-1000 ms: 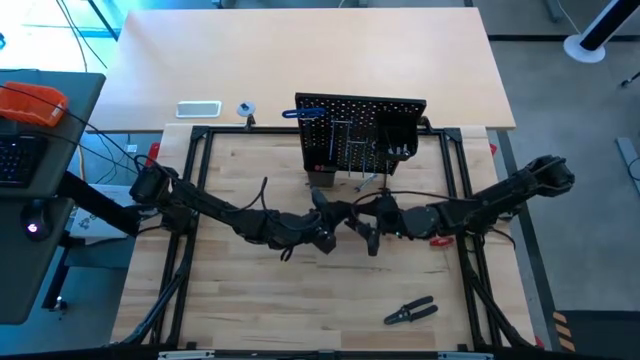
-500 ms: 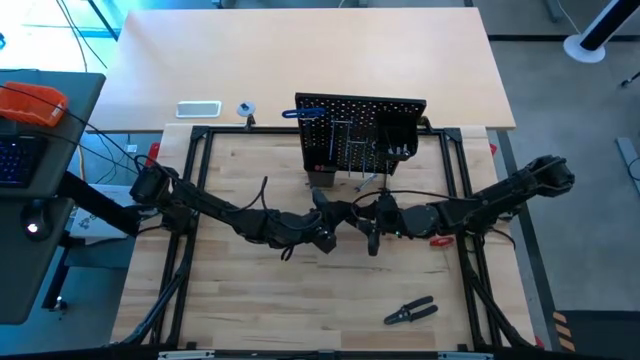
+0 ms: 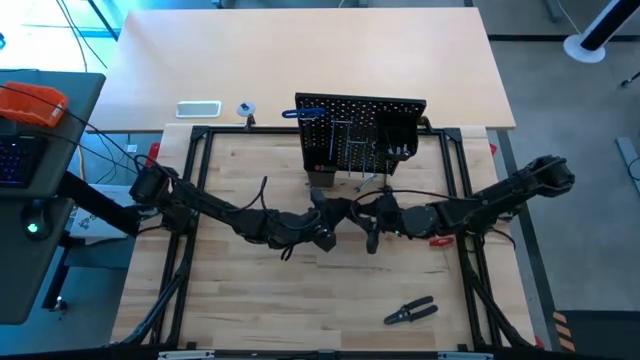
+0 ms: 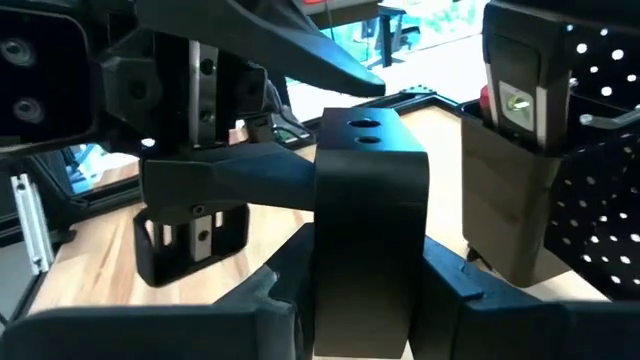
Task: Hang tools onto peg board
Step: Hang the c-clamp on the pegboard
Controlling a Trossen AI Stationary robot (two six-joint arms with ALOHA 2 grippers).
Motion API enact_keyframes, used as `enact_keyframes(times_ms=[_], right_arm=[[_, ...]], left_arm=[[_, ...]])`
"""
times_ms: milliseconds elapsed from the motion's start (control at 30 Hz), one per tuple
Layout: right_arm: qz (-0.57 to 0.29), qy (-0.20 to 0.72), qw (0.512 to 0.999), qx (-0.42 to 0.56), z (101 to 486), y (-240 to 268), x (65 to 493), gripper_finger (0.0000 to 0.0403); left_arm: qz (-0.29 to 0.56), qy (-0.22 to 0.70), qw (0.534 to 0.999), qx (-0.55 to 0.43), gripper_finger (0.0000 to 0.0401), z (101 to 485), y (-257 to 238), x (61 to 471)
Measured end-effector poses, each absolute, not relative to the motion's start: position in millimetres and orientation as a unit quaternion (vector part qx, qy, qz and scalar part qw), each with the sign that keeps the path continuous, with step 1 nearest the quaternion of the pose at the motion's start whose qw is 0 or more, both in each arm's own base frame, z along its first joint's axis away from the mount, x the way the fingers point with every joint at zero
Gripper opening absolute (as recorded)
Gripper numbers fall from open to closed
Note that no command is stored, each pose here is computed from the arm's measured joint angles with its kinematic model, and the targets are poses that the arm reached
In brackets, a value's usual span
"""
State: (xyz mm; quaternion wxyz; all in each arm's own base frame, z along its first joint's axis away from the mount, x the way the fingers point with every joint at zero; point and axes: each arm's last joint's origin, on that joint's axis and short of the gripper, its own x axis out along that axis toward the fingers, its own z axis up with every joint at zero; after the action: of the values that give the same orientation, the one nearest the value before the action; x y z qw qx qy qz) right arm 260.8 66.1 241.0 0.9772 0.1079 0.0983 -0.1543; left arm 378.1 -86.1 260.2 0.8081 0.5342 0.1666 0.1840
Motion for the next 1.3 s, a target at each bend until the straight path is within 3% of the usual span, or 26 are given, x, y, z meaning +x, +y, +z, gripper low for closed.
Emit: enact_keyframes(times_ms=[767,1300], right_arm=[[-0.228,0.144,0.957,0.11,257.9,49.5,217.8,0.0096],[-0.218,0.164,0.954,0.122,259.6,11.9,222.8,0.0096]], left_arm=[[0.215,0.172,0.807,0.523,0.0177,284.0,-95.4,359.2],[0.208,0.195,0.856,0.431,0.0177,316.0,-85.5,318.7]])
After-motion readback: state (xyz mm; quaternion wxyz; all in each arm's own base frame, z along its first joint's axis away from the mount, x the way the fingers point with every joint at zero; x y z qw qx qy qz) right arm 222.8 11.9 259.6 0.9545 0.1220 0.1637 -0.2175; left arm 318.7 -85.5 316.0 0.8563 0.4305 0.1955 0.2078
